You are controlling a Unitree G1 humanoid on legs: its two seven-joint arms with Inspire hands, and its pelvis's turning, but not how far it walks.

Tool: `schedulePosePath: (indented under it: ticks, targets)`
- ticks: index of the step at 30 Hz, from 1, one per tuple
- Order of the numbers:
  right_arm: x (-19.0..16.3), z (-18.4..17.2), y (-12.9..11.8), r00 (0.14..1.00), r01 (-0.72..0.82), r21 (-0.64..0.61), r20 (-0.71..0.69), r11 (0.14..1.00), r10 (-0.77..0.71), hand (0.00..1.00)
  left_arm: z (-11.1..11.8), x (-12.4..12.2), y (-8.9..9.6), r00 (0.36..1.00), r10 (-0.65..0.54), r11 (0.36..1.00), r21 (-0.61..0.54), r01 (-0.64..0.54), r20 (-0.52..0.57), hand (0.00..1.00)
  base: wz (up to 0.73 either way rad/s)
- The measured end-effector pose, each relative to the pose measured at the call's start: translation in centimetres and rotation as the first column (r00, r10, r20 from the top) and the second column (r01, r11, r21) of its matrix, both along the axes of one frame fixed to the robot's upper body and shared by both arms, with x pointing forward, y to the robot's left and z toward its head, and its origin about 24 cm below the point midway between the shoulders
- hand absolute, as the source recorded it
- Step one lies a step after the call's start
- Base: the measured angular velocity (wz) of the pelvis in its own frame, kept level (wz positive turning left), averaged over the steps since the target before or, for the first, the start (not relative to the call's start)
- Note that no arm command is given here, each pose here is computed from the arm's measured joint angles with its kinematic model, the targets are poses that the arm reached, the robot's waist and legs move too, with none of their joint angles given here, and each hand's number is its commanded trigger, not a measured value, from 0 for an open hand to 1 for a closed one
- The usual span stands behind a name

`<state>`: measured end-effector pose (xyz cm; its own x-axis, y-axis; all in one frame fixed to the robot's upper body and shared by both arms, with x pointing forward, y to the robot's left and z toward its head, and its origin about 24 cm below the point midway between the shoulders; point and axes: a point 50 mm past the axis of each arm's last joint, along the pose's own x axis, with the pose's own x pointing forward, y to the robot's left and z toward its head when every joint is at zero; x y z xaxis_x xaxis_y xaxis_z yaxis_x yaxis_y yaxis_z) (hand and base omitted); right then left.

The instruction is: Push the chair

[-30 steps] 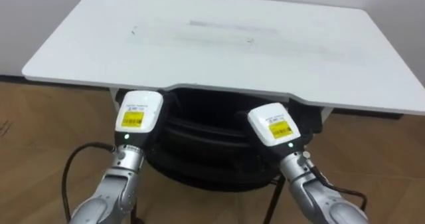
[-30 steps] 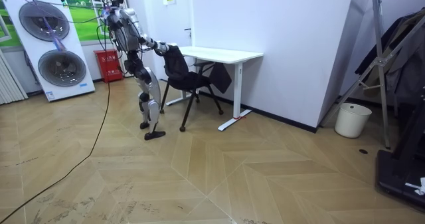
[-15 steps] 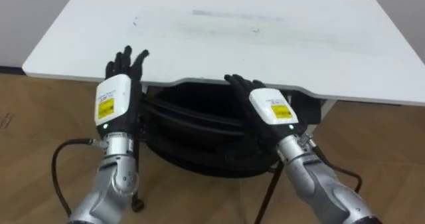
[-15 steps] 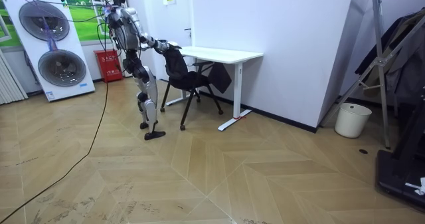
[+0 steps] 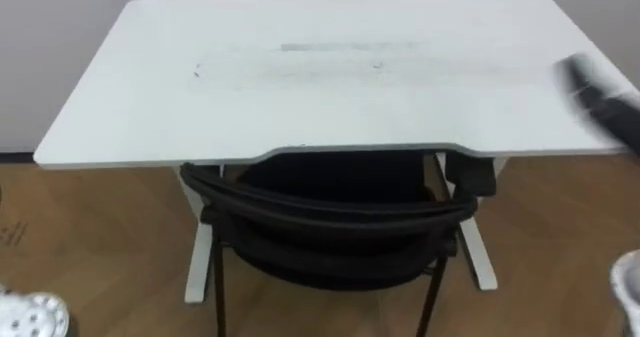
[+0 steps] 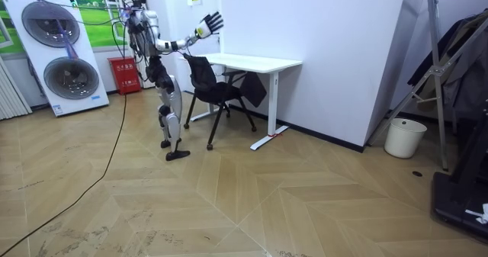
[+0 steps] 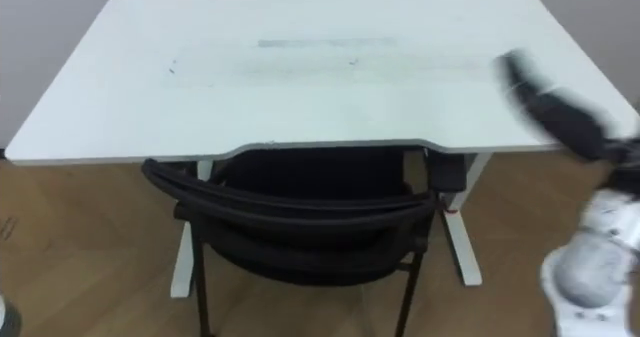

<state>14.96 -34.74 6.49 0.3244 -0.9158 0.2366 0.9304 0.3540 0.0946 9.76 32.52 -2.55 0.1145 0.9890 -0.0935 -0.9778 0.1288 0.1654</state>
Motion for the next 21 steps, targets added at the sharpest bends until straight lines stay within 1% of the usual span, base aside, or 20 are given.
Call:
schedulePosePath:
  ticks: [1,2,3,4,5,6,7,8,10,11,13,15,16,17,19,21]
  targets:
    - [-2.8,-3.7,-1.1,0.991,0.079,0.146,-0.121,0.986,-0.061,0.0,-2.9,-2.8,0.0,0.991,0.065,0.989,-0.128,-0.079,-0.117,0.0,0.0]
    - [-4.2,-5.7,-1.4,0.978,0.122,0.228,-0.194,0.966,-0.078,0.0,-4.4,-4.2,-0.3,0.98,0.083,0.974,-0.192,-0.119,-0.183,0.0,-0.03]
    - [-7.8,-9.7,-1.3,0.937,0.241,0.38,-0.332,0.893,-0.112,0.0,-6.7,-7.1,-1.2,0.95,0.098,0.932,-0.308,-0.193,-0.297,0.0,-0.08]
    - [-11.3,-13.5,0.1,0.878,0.368,0.502,-0.465,0.783,-0.115,0.0,-8.4,-9.9,-2.2,0.918,0.108,0.881,-0.391,-0.266,-0.38,0.0,-0.11]
    - [-13.0,-15.1,1.0,0.845,0.43,0.541,-0.524,0.723,-0.111,0.0,-9.0,-11.3,-2.7,0.902,0.111,0.858,-0.418,-0.299,-0.418,0.0,-0.11]
    - [-16.3,-17.5,2.8,0.777,0.53,0.578,-0.625,0.621,-0.081,0.0,-9.8,-13.4,-3.5,0.876,0.105,0.821,-0.456,-0.343,-0.471,0.0,-0.14]
    - [-19.1,-18.9,4.3,0.715,0.601,0.587,-0.698,0.543,-0.038,0.0,-10.4,-14.9,-4.1,0.854,0.094,0.793,-0.48,-0.374,-0.511,0.0,-0.18]
    - [-20.2,-19.4,4.9,0.688,0.627,0.585,-0.725,0.514,-0.014,0.0,-10.6,-15.6,-4.4,0.844,0.089,0.78,-0.49,-0.389,-0.528,0.0,-0.25]
    - [-23.5,-20.6,6.8,0.626,0.687,0.593,-0.777,0.42,0.071,0.0,-11.2,-17.6,-5.0,0.822,0.048,0.741,-0.531,-0.411,-0.568,0.0,-0.1]
    - [-24.4,-21.0,7.9,0.609,0.7,0.606,-0.783,0.378,0.127,0.0,-11.3,-18.0,-5.1,0.817,0.011,0.733,-0.551,-0.398,-0.576,0.0,0.06]
    - [-25.0,-21.4,8.9,0.596,0.704,0.623,-0.779,0.339,0.194,0.0,-11.7,-18.6,-5.5,0.809,-0.056,0.711,-0.593,-0.379,-0.584,0.0,-0.04]
    - [-24.6,-21.8,9.4,0.597,0.703,0.639,-0.769,0.312,0.229,0.0,-12.2,-18.4,-6.1,0.808,-0.12,0.674,-0.645,-0.36,-0.576,0.0,-0.07]
    - [-23.9,-22.1,9.6,0.587,0.696,0.645,-0.764,0.315,0.266,0.0,-12.5,-17.9,-6.5,0.803,-0.178,0.653,-0.679,-0.336,-0.569,0.0,-0.04]
    - [-23.4,-22.2,9.7,0.584,0.689,0.649,-0.76,0.321,0.284,0.0,-12.7,-17.6,-6.8,0.8,-0.205,0.643,-0.694,-0.324,-0.564,0.0,-0.07]
    - [-21.0,-22.7,9.7,0.581,0.635,0.682,-0.731,0.363,0.357,0.0,-13.4,-15.9,-7.5,0.787,-0.322,0.607,-0.753,-0.255,-0.526,0.0,-0.05]
    - [-19.1,-22.9,9.7,0.592,0.585,0.715,-0.699,0.383,0.4,0.0,-13.7,-14.6,-7.8,0.773,-0.4,0.592,-0.783,-0.192,-0.492,0.0,0.0]
